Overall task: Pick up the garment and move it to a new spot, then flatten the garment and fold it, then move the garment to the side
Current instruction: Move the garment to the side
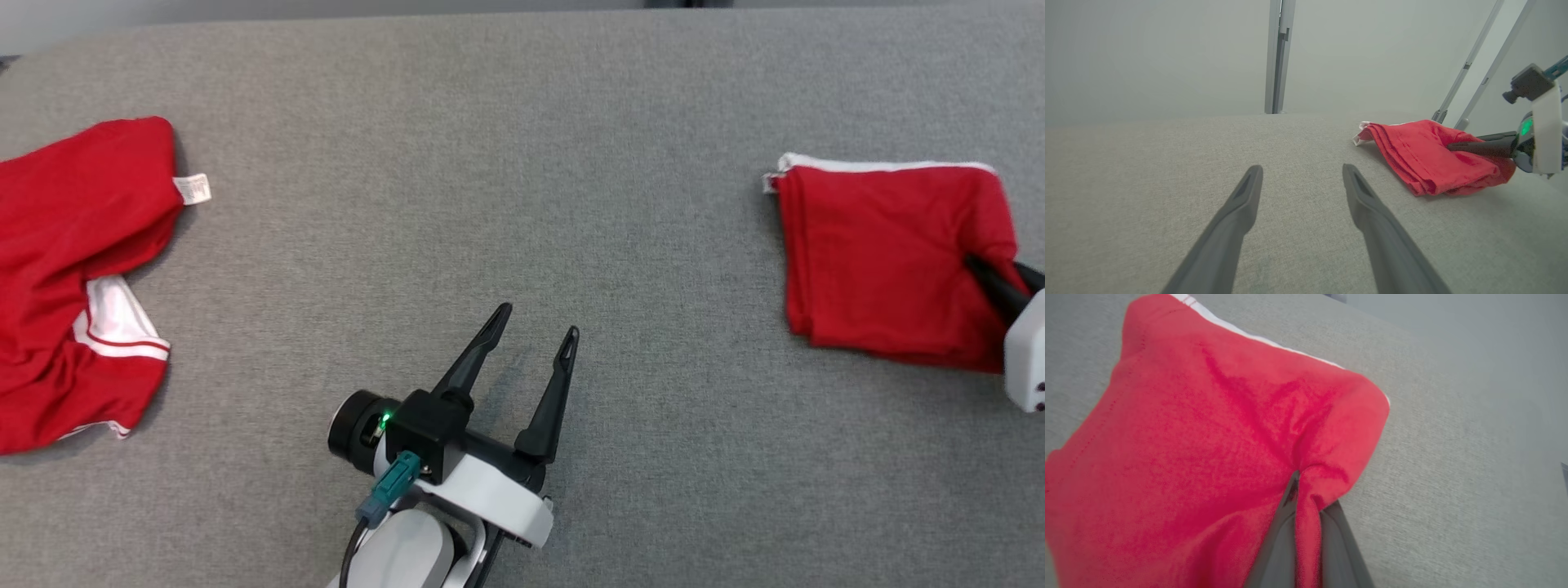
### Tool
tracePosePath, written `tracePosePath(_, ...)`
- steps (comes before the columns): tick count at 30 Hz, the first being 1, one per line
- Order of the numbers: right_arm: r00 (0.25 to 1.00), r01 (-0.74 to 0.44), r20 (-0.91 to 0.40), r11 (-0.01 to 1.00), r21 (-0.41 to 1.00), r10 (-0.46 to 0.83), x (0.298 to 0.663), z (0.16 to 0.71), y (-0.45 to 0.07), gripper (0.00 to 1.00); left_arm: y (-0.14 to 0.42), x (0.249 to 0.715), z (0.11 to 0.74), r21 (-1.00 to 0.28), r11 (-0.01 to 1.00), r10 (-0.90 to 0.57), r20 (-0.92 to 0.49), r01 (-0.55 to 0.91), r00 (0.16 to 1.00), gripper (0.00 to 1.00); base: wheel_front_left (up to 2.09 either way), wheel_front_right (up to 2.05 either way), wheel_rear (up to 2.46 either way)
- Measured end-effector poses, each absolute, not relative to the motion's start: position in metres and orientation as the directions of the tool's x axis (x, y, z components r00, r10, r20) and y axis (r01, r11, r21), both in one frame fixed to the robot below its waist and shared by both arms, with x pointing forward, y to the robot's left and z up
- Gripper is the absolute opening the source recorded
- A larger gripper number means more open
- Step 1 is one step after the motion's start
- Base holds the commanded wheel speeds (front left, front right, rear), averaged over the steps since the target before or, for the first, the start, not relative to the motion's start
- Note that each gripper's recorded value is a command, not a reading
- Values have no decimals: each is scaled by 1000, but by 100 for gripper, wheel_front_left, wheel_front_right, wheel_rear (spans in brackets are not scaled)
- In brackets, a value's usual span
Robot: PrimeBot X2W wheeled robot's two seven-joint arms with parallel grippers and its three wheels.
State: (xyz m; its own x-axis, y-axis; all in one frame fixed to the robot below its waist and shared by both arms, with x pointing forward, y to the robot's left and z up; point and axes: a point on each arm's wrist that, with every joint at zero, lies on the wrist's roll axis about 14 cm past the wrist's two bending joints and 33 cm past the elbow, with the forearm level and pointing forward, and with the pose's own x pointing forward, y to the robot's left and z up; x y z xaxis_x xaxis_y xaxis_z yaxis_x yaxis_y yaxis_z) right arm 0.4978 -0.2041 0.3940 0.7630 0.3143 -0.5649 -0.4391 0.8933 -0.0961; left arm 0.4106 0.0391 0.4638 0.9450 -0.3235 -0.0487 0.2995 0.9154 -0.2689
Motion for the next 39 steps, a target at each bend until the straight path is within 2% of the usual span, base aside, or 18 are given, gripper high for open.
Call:
tracePosePath(5,768,-418,-601,884,-210,221,508,392,-261,0,10,431,461,-300,876,-405,-32,378,914,100,0,0,0)
tracePosePath(10,744,-428,-661,829,-359,98,510,383,-326,0,-12,453,454,-318,840,-469,-15,440,883,100,0,0,0)
tracePosePath(18,743,-369,-666,788,-493,-69,525,384,-401,0,-29,471,437,-351,803,-518,-12,481,855,100,0,0,0)
tracePosePath(30,741,-370,-654,721,-586,-152,556,372,-428,0,-9,480,421,-345,838,-466,-50,422,884,100,0,0,0)
tracePosePath(35,727,-318,-651,733,-601,-218,556,370,-443,0,-3,481,420,-339,848,-450,-56,407,891,100,0,0,0)
tracePosePath(36,729,-301,-645,740,-602,-228,557,371,-445,38,-3,481,420,-338,849,-448,-55,406,892,100,0,0,0)
tracePosePath(37,731,-283,-639,747,-602,-238,557,372,-447,100,-2,481,421,-337,850,-446,-54,404,893,100,0,0,0)
tracePosePath(39,730,-272,-639,753,-599,-245,555,371,-446,100,-2,480,424,-336,851,-444,-51,403,894,100,0,0,0)
